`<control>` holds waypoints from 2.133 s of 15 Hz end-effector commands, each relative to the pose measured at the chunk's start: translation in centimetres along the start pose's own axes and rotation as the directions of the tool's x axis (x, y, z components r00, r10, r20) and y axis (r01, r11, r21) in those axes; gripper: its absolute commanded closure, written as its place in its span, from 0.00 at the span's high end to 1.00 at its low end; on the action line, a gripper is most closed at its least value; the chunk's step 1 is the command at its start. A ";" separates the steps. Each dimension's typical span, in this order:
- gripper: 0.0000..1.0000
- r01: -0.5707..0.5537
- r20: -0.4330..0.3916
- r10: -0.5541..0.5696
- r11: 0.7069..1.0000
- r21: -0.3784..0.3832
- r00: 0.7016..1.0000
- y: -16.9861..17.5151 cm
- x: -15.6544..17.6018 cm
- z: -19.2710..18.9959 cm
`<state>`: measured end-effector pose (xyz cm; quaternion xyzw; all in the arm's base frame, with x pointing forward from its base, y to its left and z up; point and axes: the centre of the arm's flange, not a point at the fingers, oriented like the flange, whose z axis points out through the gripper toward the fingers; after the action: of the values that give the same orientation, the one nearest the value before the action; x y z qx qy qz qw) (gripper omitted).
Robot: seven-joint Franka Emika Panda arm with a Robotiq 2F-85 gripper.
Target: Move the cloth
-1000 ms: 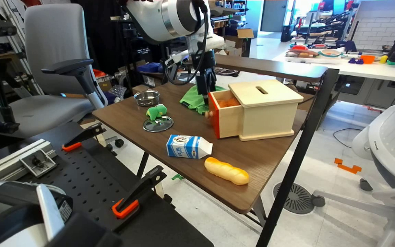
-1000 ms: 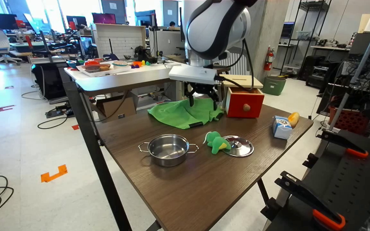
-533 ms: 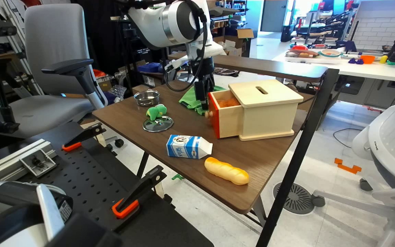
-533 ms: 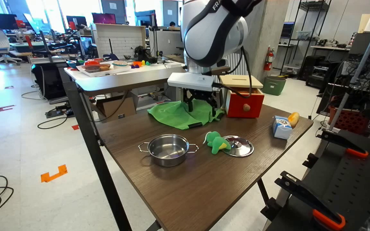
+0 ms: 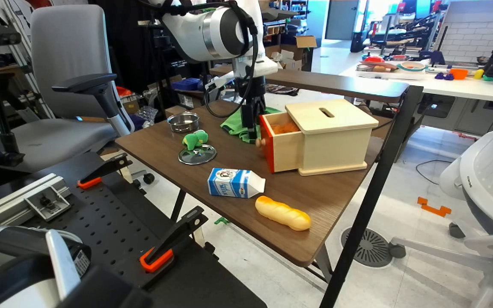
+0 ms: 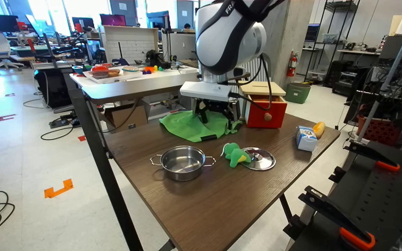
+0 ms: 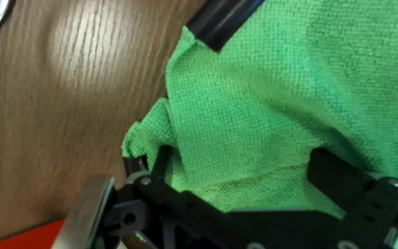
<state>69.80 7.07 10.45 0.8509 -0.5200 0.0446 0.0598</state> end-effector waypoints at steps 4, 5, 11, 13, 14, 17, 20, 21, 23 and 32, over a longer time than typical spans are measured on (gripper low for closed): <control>1.00 0.108 0.088 -0.107 0.994 -0.006 0.990 -1.2 -4.0 -0.9; 1.00 0.125 0.096 -0.123 0.992 -0.009 0.988 -1.4 -4.8 -0.9; 1.00 0.217 0.124 -0.214 0.976 -0.018 0.969 -2.1 -9.5 -1.2; 1.00 0.241 0.122 -0.236 0.970 -0.020 0.964 -2.5 -10.7 -1.2; 1.00 0.250 0.126 -0.246 0.968 -0.021 0.961 -2.6 -11.2 -1.2; 1.00 0.281 0.131 -0.275 0.959 -0.027 0.953 -3.0 -13.3 -1.6; 1.00 0.306 0.129 -0.300 0.952 -0.026 0.945 -3.4 -15.1 -2.1; 1.00 0.314 0.132 -0.308 0.949 -0.025 0.942 -3.5 -15.8 -2.3; 1.00 0.330 0.133 -0.324 0.944 -0.023 0.936 -3.5 -16.8 -2.4; 1.00 0.313 0.130 -0.304 0.948 -0.053 0.944 -1.5 -14.6 -2.8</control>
<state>65.21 23.49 10.16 0.9239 -0.3785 -0.0210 0.0521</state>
